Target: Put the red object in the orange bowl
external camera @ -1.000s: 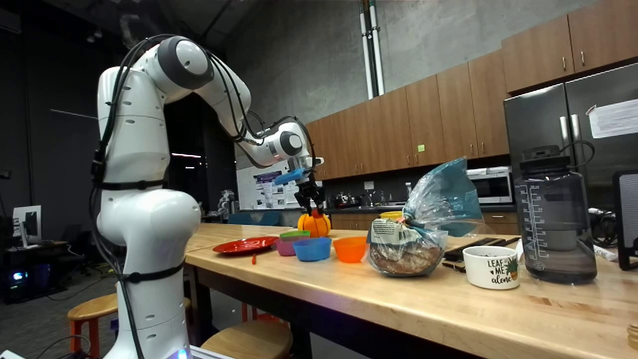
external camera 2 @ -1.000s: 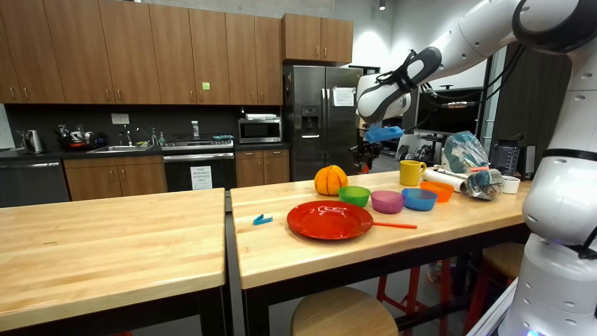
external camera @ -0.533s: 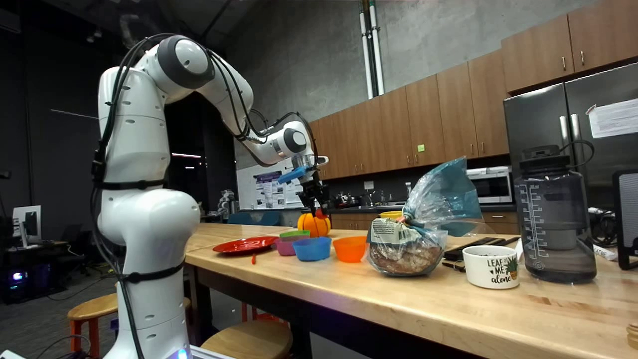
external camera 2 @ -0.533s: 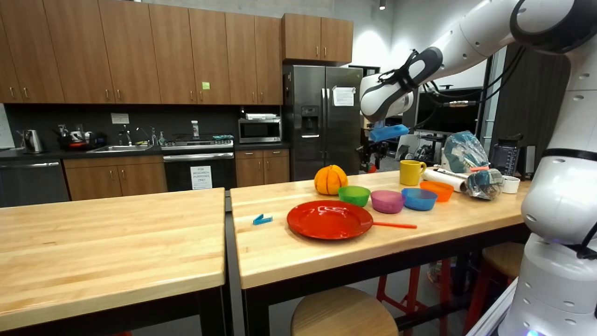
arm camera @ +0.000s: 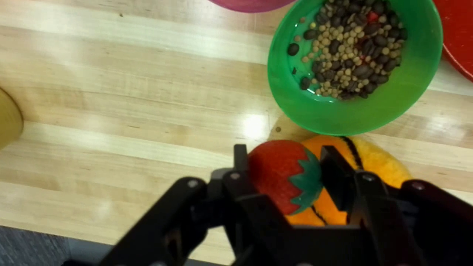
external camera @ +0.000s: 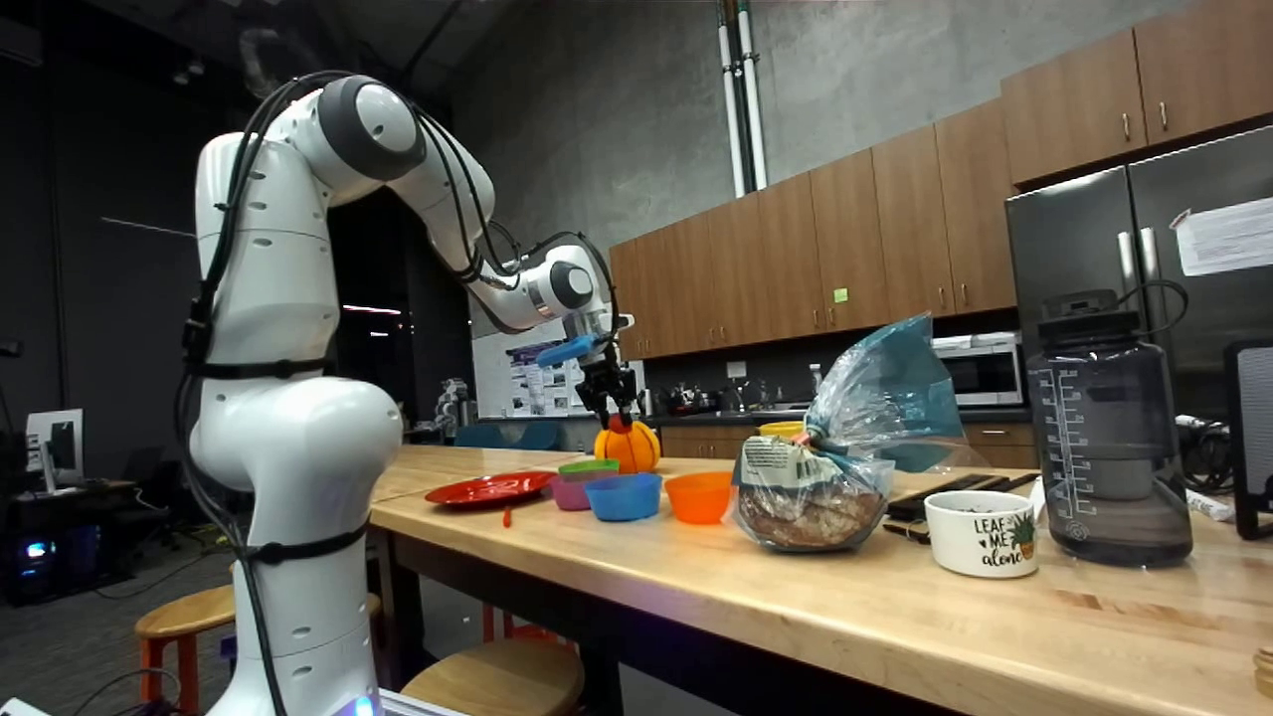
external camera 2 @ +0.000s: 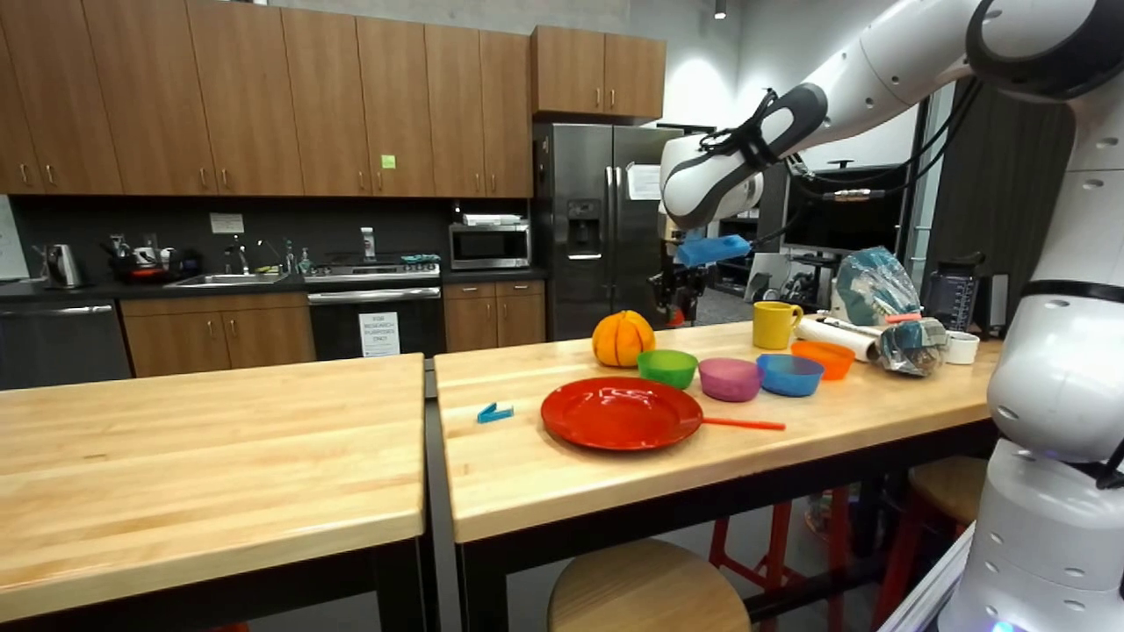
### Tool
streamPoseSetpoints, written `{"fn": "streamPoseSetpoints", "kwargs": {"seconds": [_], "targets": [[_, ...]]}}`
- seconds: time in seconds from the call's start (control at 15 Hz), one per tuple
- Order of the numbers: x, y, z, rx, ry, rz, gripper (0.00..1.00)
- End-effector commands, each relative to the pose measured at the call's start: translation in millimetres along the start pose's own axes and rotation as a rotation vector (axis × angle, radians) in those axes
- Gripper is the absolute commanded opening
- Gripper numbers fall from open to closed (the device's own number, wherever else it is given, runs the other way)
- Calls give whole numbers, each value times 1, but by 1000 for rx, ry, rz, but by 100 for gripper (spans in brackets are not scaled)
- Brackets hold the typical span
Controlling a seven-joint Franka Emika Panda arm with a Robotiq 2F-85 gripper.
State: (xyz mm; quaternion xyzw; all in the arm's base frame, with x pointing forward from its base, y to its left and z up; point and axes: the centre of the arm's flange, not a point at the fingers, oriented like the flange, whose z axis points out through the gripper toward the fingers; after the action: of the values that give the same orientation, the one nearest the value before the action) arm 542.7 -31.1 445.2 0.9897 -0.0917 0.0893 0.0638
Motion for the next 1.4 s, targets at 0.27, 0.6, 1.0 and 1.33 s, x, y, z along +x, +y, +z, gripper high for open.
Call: {"fn": "streamPoseSetpoints", "kwargs": {"seconds": [0.27, 0.6, 1.0, 1.33], "targets": [[0, 1, 0, 1, 2, 0, 51], [0, 0, 0, 1, 2, 0, 51], [5, 5, 2, -13, 8, 25, 26], [9, 51, -3, -26, 20, 130, 26]]}}
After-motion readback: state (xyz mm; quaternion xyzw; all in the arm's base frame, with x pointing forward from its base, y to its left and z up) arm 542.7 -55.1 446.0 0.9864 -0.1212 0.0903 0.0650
